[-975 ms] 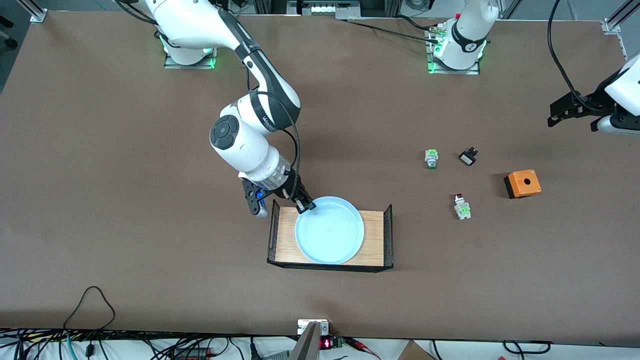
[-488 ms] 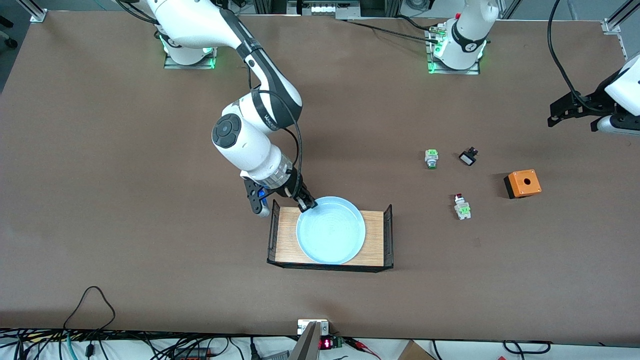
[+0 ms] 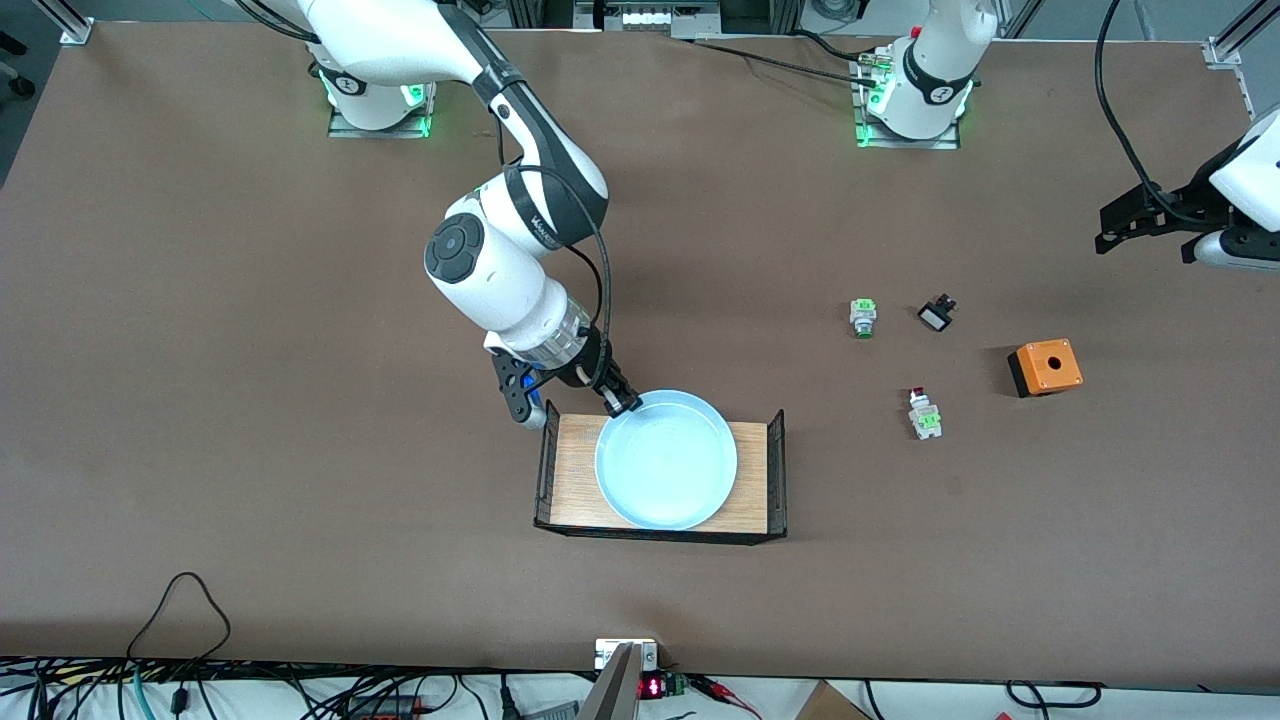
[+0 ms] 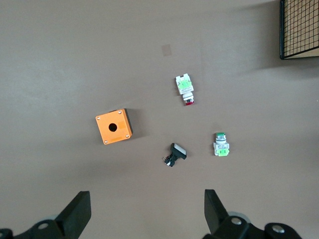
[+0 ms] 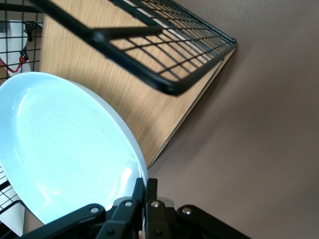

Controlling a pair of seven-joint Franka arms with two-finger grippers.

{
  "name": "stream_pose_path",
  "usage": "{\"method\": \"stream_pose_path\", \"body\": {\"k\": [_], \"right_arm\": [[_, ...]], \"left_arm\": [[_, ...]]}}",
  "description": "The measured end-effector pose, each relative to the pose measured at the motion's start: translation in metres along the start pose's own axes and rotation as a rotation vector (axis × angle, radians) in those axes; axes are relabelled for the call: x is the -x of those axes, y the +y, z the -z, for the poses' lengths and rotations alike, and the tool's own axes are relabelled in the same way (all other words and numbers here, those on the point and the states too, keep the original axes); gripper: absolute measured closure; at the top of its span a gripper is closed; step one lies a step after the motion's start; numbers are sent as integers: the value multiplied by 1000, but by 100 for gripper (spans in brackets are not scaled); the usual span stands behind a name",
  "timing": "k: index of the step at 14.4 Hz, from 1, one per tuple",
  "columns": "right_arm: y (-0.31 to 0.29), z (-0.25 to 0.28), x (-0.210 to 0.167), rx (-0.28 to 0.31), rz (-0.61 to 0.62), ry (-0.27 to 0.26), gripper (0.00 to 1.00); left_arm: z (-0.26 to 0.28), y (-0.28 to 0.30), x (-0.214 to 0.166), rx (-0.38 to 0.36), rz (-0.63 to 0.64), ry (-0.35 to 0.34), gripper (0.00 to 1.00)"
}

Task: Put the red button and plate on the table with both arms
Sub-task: 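Lift the plate out of the tray with the right gripper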

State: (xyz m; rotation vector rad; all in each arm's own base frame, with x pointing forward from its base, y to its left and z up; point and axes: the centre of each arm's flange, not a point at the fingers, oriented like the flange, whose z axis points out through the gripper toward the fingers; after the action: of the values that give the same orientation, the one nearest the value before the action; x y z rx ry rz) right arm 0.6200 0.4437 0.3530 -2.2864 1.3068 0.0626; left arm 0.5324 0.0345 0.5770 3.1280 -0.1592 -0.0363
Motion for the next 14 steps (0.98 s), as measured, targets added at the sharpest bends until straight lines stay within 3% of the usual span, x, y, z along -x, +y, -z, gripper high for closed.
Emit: {"method": "stream_pose_path", "body": {"k": [8, 14], "right_arm": [[-21, 65, 15, -30, 27, -28, 97], [-19, 114, 22, 26, 122, -65, 97]], "left_arm": [[0, 1, 0, 0, -2, 0, 0], [7, 18, -4, -5, -33, 13, 0]]}}
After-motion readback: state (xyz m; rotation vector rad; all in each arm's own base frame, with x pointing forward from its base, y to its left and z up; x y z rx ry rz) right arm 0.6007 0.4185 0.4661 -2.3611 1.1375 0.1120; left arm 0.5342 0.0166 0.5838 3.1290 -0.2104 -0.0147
